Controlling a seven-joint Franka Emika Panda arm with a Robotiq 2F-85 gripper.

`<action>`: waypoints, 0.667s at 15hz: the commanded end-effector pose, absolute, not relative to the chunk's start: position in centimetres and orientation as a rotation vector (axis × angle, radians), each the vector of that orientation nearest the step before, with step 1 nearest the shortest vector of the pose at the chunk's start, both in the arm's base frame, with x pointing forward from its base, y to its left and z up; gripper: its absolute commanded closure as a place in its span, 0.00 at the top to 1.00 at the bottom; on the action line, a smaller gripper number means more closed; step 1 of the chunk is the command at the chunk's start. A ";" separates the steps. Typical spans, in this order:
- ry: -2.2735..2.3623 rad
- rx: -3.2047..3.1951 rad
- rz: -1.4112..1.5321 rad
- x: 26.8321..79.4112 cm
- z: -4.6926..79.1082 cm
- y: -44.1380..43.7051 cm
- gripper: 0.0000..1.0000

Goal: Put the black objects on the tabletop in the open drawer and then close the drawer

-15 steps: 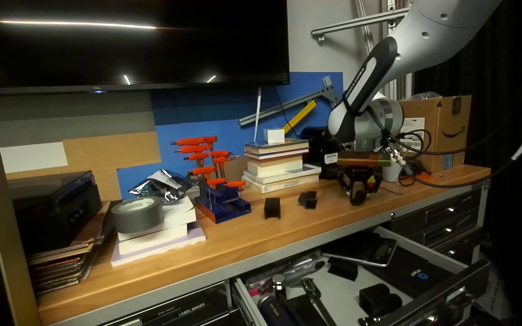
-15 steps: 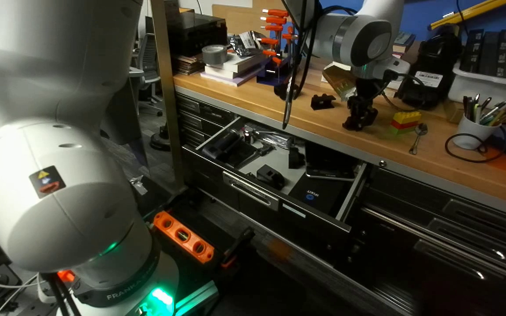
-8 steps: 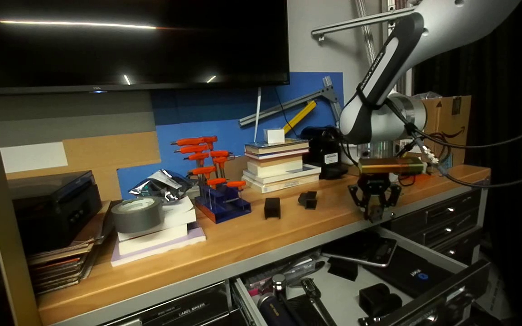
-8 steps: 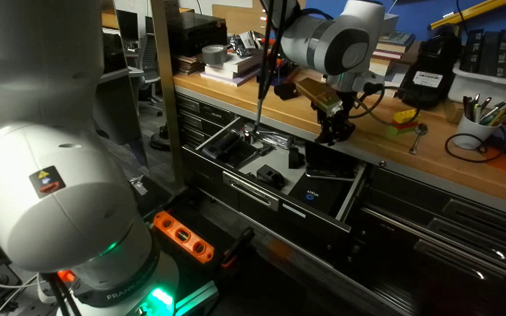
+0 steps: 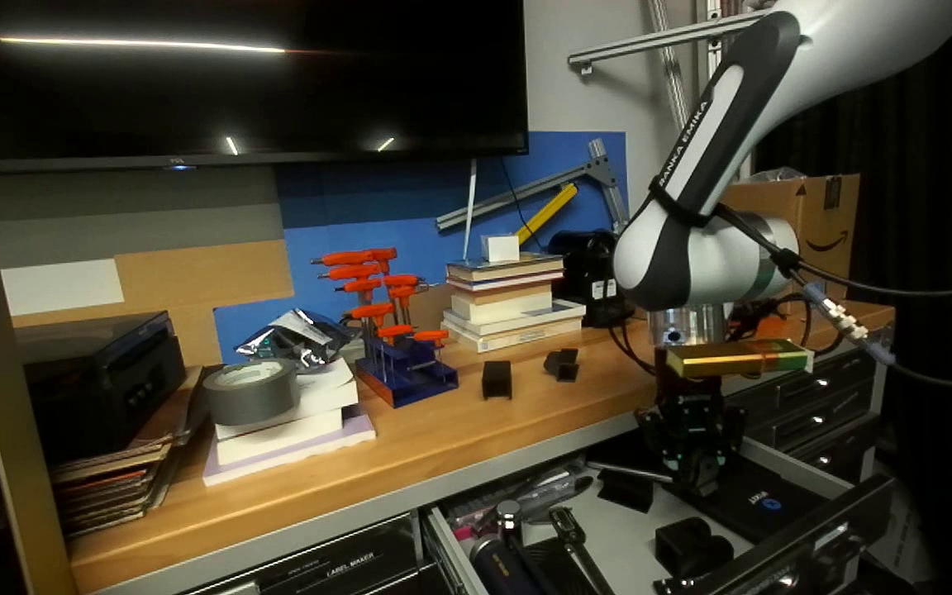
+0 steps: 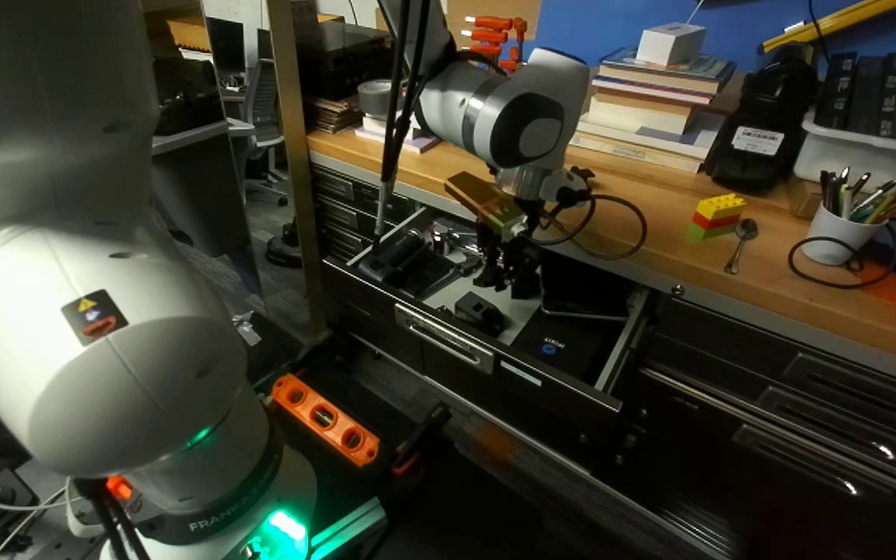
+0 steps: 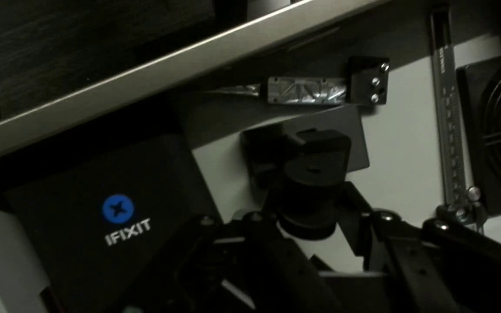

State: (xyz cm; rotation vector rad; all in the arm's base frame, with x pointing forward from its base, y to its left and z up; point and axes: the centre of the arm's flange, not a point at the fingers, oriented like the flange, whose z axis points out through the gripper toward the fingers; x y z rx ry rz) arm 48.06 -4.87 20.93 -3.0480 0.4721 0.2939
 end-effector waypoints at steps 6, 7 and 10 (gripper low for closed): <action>0.327 -2.966 0.070 45.8 19.7 -0.3 0.22; 0.323 -2.965 0.019 45.7 19.6 -0.5 0.22; 0.320 -2.963 -0.111 45.9 19.2 -1.3 0.22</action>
